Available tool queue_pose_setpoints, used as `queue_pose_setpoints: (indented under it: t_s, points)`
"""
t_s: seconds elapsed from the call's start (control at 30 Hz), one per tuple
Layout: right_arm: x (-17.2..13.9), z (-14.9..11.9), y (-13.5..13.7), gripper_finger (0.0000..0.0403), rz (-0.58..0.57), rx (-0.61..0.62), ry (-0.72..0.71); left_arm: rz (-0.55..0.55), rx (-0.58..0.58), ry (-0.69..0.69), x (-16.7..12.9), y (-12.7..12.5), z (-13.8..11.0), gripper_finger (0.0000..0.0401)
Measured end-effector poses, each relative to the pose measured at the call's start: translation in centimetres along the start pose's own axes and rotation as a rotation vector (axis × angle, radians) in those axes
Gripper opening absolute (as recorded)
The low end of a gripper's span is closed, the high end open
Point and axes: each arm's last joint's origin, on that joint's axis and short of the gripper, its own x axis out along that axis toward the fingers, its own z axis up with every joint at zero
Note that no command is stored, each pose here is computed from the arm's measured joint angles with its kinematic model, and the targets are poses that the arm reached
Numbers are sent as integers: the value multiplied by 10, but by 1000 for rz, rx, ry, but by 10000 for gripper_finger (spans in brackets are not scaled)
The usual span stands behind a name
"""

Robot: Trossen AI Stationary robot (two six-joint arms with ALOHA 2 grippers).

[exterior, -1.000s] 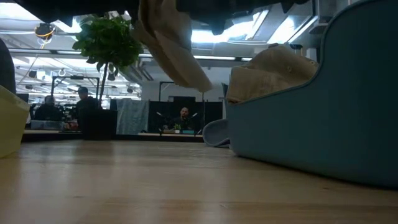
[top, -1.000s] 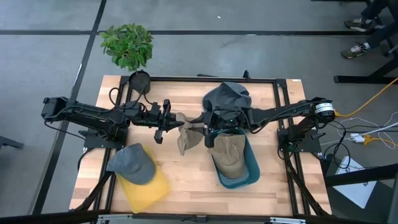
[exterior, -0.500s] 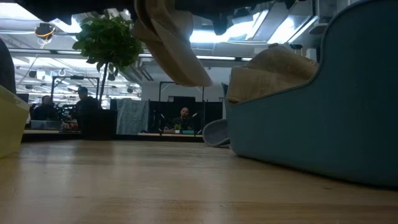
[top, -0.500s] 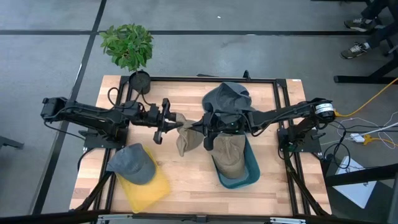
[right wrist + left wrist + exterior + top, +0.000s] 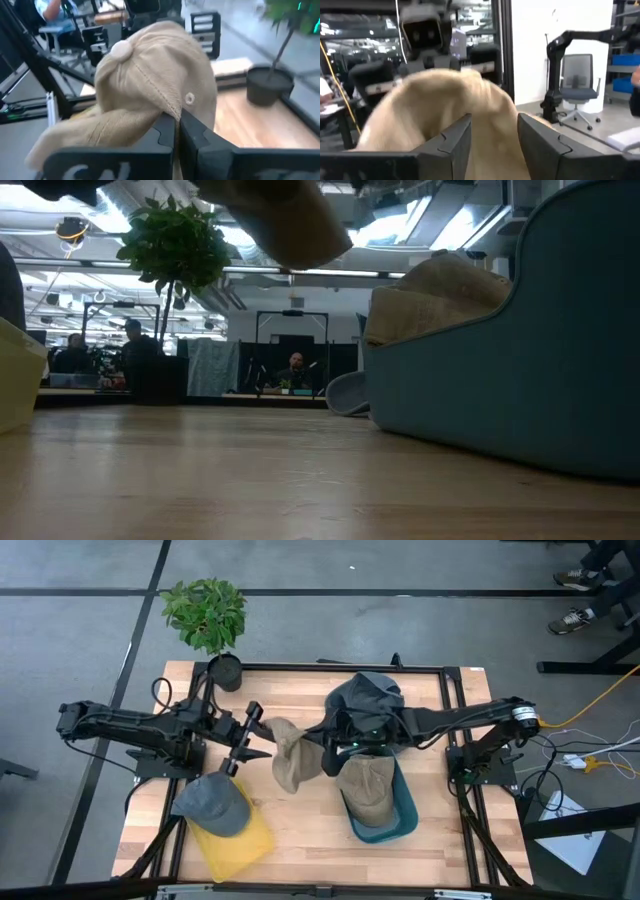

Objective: Pick & Place hat
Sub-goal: Put the brown cap into the blue bin

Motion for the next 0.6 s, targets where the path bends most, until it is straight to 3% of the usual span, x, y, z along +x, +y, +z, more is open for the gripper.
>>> queue_pose_setpoints:
  t_s: [0.33, 0.6]
  points:
    - [-40, 36, 18, 5, -53, 173, 242, -1, -4, 107, -1, 0, -11, 152]
    - [-80, 52, 24, 5, -124, 444, 435, -1, -18, 150, -1, 0, -15, 148]
